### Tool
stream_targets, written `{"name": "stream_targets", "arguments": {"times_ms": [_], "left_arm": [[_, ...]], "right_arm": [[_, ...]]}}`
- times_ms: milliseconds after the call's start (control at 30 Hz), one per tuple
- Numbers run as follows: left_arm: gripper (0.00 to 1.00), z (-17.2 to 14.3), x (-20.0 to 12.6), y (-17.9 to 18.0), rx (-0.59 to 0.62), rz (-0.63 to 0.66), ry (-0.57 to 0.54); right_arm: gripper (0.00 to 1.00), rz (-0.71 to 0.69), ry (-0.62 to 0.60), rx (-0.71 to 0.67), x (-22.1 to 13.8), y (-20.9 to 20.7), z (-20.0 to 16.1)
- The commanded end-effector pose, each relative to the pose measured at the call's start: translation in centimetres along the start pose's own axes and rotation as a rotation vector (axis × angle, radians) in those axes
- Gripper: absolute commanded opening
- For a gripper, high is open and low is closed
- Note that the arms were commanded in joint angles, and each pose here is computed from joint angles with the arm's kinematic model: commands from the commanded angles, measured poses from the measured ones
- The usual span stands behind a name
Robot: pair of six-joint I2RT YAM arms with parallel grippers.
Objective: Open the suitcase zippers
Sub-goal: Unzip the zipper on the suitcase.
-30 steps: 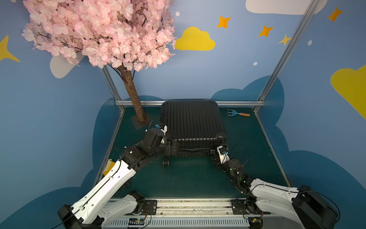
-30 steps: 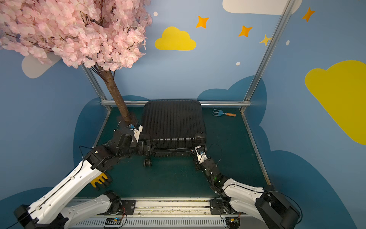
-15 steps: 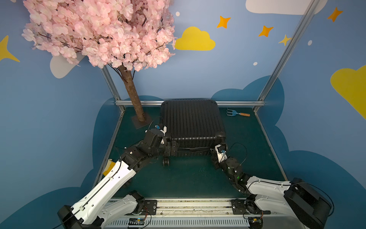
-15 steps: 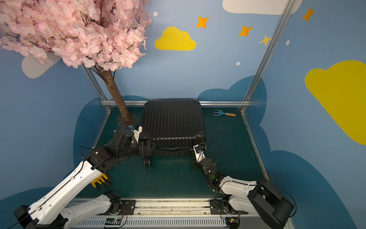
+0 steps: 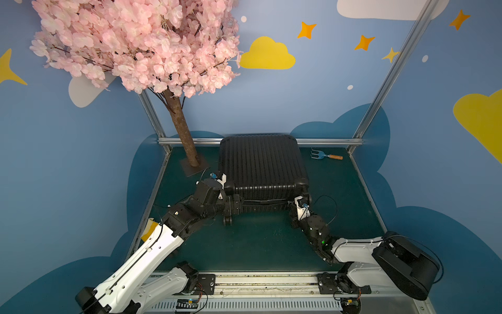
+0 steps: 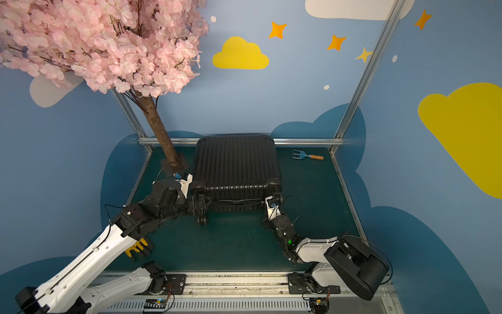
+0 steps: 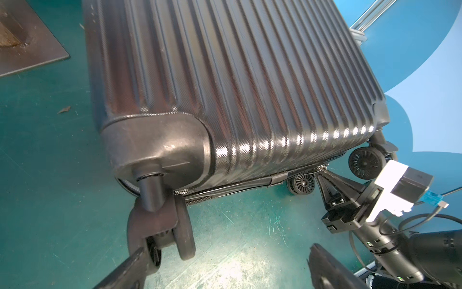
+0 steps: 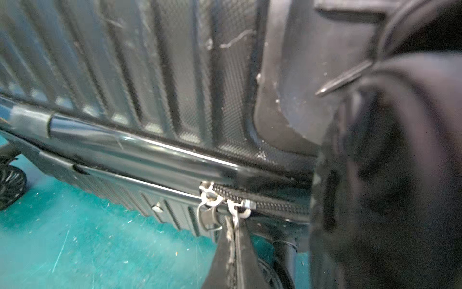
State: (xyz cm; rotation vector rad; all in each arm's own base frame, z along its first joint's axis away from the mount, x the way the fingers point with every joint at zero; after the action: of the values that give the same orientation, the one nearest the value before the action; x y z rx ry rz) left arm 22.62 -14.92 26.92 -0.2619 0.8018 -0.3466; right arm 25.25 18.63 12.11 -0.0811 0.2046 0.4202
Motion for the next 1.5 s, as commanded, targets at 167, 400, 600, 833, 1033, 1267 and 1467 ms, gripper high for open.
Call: {"name": "stream_targets", "arguments": {"times_ms": [167, 400, 600, 833, 1033, 1267, 1467], "left_arm": [[0.99, 0.2, 0.0, 3.2, -0.027, 0.229, -0.004], [1.00, -0.4, 2.0, 4.7, 0.036, 0.368, 0.086], [1.00, -0.1, 5.2, 4.2, 0.006, 0.350, 0.119], [0.74, -0.3, 6.5, 5.6, -0.021, 0.423, 0.154], [0.56, -1.4, 6.6, 8.1, -0.065, 0.492, 0.186], [0.43, -1.5, 6.6, 10.2, -0.131, 0.523, 0.192], [0.41, -0.4, 6.6, 11.5, -0.100, 0.603, 0.166]], "right_arm": [[0.00, -0.140, -0.061, -0.009, -0.8, -2.4, 1.8], [0.00, -0.119, -0.009, 0.015, -1.0, -2.6, 2.2], [0.00, -0.108, -0.014, 0.030, -1.0, -2.7, 2.4], [0.00, -0.166, -0.044, 0.054, -1.8, -4.2, 3.5], [0.00, -0.241, -0.055, 0.099, -2.5, -6.2, 3.3], [0.00, -0.270, -0.088, 0.144, -2.8, -7.8, 3.3], [0.00, -0.234, -0.110, 0.171, -2.6, -8.6, 3.5]]}}
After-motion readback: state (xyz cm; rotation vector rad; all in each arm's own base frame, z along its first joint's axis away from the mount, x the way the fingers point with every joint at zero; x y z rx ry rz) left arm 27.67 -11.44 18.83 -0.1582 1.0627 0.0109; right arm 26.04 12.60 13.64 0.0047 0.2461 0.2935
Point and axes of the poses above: each gripper's point midway between its finger pads, its own x axis out along the fingers, its own y axis along the line the jaws close on, z = x × y, the point moved 3 cm from there along -x, back along the fingers, and after that the axes turned 1 degree about x, right-handed, at the moved point
